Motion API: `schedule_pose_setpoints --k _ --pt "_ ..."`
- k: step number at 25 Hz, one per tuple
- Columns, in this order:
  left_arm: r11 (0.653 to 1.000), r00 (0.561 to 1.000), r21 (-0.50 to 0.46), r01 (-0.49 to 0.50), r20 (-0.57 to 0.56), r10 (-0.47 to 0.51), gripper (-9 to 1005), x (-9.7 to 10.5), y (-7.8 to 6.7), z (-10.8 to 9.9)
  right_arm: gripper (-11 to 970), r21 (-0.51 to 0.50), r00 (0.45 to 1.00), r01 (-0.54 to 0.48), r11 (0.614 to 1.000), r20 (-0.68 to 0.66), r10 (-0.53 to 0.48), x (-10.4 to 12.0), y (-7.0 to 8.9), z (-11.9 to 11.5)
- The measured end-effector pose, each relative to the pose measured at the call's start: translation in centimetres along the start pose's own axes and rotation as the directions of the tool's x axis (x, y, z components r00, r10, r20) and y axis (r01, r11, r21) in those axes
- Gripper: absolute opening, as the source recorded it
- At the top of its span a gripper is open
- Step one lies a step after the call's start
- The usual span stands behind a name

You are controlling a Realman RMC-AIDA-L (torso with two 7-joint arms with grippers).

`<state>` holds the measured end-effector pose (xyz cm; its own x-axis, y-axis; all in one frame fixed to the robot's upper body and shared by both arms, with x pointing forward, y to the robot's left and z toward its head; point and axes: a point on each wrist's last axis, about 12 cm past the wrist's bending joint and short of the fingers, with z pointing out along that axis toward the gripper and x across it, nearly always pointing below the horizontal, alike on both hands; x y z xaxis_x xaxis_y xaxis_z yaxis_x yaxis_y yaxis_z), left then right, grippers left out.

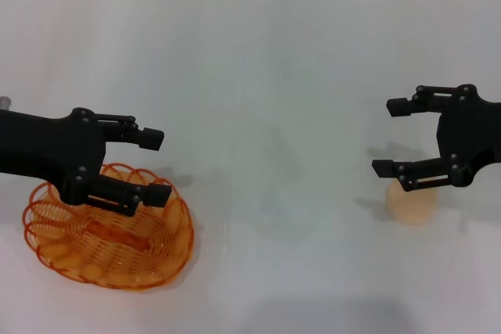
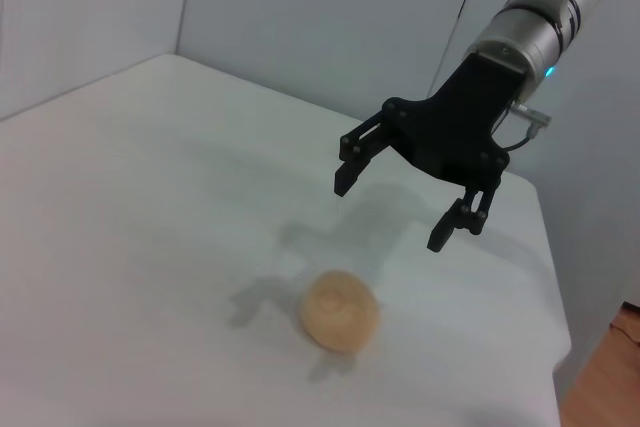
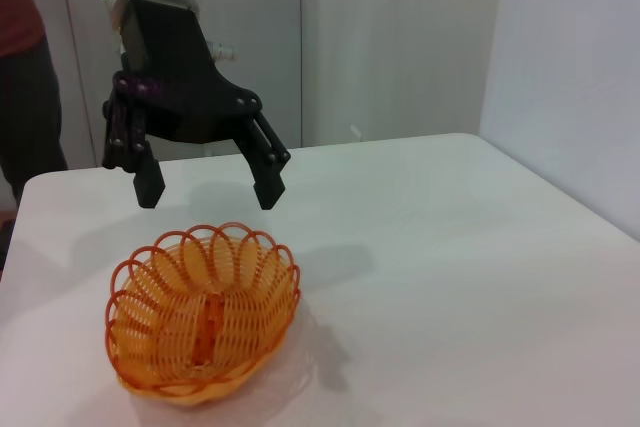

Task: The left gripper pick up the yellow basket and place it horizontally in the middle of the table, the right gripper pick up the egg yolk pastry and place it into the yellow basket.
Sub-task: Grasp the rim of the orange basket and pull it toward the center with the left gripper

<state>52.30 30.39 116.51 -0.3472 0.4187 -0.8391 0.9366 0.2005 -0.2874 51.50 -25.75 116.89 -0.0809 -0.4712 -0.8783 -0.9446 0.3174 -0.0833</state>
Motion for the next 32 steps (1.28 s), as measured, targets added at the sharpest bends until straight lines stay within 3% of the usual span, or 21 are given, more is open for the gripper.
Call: schedule_pose_setpoints --k 21,29,32 --pt "1.000 1.000 -0.011 0.028 -0.011 -0.028 888 -0.3 0.2 -0.4 857 -0.007 1.000 0.000 1.000 0.002 0.000 -0.1 -0.1 0.2" --pt "0.987 0.976 -0.109 0.122 -0.167 -0.140 888 -1.5 0.7 -2.0 856 -0.012 1.000 0.000 1.000 0.007 0.000 -0.2 0.0 0.4" --pt "0.967 0.941 -0.190 0.168 -0.260 -0.215 888 -2.5 1.0 -3.2 856 -0.013 1.000 0.003 1.000 0.010 -0.003 -0.3 -0.1 0.4"
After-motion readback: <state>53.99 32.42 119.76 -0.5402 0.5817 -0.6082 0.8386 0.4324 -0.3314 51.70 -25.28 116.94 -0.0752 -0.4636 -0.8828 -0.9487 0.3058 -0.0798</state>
